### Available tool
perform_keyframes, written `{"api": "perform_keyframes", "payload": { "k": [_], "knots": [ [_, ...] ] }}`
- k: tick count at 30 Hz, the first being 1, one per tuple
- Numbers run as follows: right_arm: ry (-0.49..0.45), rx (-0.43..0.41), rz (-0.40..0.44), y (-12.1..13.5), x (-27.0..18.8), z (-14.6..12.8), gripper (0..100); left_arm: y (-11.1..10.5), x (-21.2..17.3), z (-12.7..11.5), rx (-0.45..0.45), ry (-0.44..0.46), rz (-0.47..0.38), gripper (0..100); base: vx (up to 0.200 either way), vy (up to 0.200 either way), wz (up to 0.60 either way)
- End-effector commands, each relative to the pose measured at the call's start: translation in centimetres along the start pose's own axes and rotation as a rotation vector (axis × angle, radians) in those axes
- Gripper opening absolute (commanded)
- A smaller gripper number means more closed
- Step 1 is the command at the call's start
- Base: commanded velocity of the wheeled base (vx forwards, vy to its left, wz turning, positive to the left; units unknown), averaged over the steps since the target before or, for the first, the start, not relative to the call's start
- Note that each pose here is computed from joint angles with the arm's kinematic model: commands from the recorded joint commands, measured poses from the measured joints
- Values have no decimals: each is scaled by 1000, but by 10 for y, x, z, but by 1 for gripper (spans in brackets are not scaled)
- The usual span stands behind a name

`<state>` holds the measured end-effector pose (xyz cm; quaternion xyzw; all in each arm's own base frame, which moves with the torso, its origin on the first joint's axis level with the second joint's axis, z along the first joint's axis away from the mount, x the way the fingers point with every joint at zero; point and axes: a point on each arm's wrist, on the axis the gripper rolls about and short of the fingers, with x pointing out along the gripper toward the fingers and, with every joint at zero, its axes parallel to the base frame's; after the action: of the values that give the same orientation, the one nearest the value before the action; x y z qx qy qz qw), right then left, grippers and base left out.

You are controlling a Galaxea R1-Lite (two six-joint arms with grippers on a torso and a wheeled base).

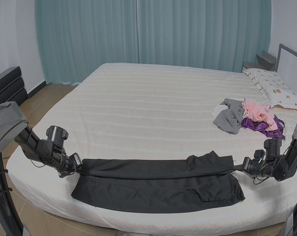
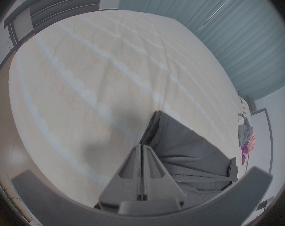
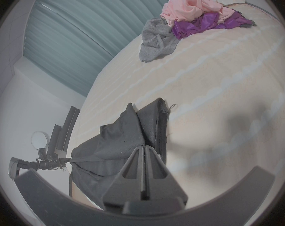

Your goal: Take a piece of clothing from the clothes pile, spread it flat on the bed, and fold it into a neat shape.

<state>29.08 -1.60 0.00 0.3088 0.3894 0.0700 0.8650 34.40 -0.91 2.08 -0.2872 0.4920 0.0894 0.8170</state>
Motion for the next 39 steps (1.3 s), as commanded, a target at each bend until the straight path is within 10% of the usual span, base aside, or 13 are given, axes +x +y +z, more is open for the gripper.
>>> {"api": "perform_keyframes", "payload": {
  "k": [1, 14, 15, 16, 39],
  "knots": [
    [30, -4, -17, -5, 1, -8, 0, -1, -5, -6, 9, 4, -3, 0, 0, 0, 0],
    [65, -23, -40, -14, 2, -16, 0, 3, -2, -11, 9, 16, -2, 0, 0, 0, 0],
    [63, -25, -40, -14, 3, -16, 100, 2, -2, -11, 11, 16, -4, 0, 0, 0, 0],
    [61, -22, -39, -14, 3, -15, 100, 2, -2, -11, 9, 14, -4, 100, 0, 0, 0],
    [-64, 227, 85, -9, 30, 25, 100, -31, 19, 26, -48, -72, -94, 100, 0, 0, 0]
  ]
}}
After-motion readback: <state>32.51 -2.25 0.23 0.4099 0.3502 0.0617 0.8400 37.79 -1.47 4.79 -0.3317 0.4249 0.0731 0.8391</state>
